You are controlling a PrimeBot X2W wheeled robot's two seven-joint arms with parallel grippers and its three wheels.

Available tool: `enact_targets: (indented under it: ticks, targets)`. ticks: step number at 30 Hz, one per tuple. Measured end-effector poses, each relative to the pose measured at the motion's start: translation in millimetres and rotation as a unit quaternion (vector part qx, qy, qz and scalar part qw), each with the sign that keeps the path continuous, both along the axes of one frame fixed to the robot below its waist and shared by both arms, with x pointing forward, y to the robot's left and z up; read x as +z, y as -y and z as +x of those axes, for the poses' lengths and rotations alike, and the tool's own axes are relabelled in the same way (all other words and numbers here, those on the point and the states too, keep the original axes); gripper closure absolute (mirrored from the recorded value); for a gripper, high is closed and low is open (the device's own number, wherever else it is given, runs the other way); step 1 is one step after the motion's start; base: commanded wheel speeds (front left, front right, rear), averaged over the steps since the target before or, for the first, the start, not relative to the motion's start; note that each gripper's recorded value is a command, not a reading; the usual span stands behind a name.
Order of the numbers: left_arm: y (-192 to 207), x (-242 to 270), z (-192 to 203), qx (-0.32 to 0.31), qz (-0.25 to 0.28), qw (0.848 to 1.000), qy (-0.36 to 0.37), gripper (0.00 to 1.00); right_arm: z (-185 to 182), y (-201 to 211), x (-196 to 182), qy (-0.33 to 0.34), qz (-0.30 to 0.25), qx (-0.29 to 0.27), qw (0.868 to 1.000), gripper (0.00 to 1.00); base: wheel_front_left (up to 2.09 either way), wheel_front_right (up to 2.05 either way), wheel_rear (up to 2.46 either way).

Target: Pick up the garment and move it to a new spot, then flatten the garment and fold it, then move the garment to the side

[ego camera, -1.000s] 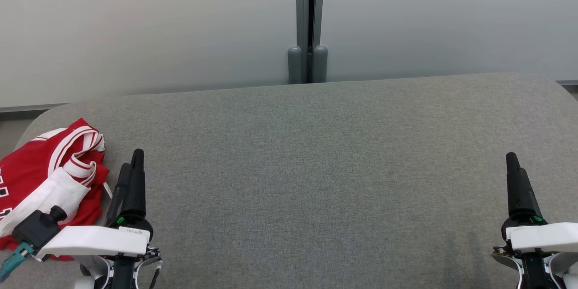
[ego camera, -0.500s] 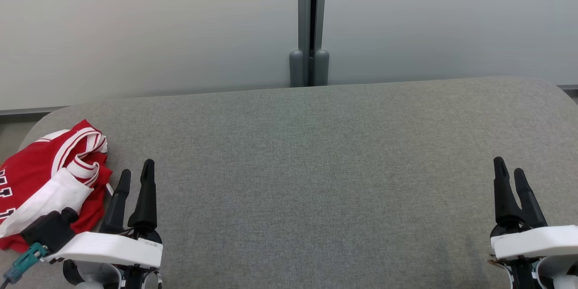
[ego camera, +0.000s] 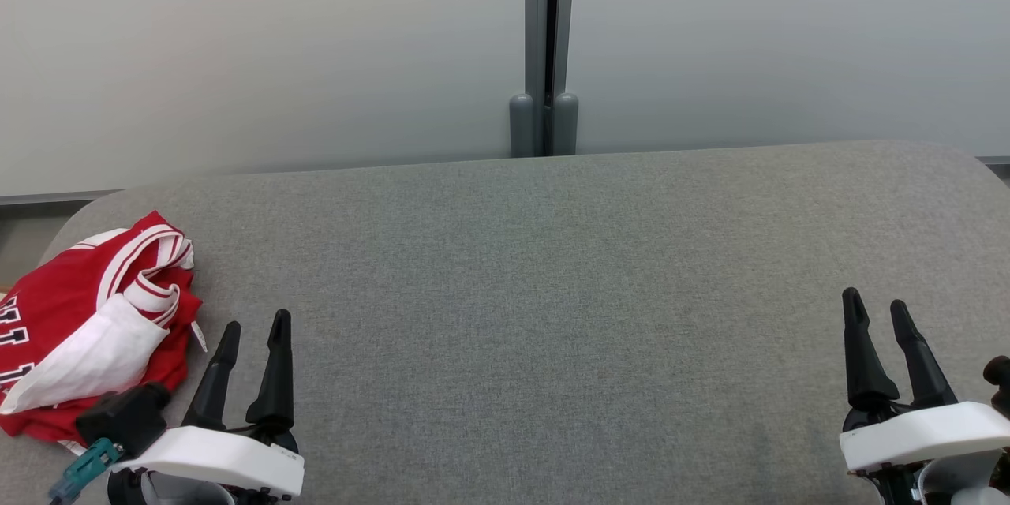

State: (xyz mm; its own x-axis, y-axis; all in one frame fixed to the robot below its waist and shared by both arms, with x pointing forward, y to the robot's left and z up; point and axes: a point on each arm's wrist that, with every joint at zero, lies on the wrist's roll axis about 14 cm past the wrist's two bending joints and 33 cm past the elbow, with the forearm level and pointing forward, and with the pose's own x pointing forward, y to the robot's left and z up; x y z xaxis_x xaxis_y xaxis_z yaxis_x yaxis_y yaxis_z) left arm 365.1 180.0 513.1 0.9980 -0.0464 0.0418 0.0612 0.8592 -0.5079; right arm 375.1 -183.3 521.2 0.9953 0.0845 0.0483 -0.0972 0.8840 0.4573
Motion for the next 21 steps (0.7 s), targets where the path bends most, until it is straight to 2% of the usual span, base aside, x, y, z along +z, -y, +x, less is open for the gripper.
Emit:
enact_targets:
  ticks: [8, 21]
  targets:
    - [-1, -8, -3, 0.002, 0.059, 0.998, -0.007, 0.00, -3, -4, -6, -0.005, -0.054, 0.007, 0.999, 0.00, 0.00, 0.00, 0.00]
    - [0, -11, -6, 0.000, 0.121, 0.993, -0.003, 0.00, -7, -10, -14, -0.010, -0.115, 0.019, 0.993, 0.00, 0.00, 0.00, 0.00]
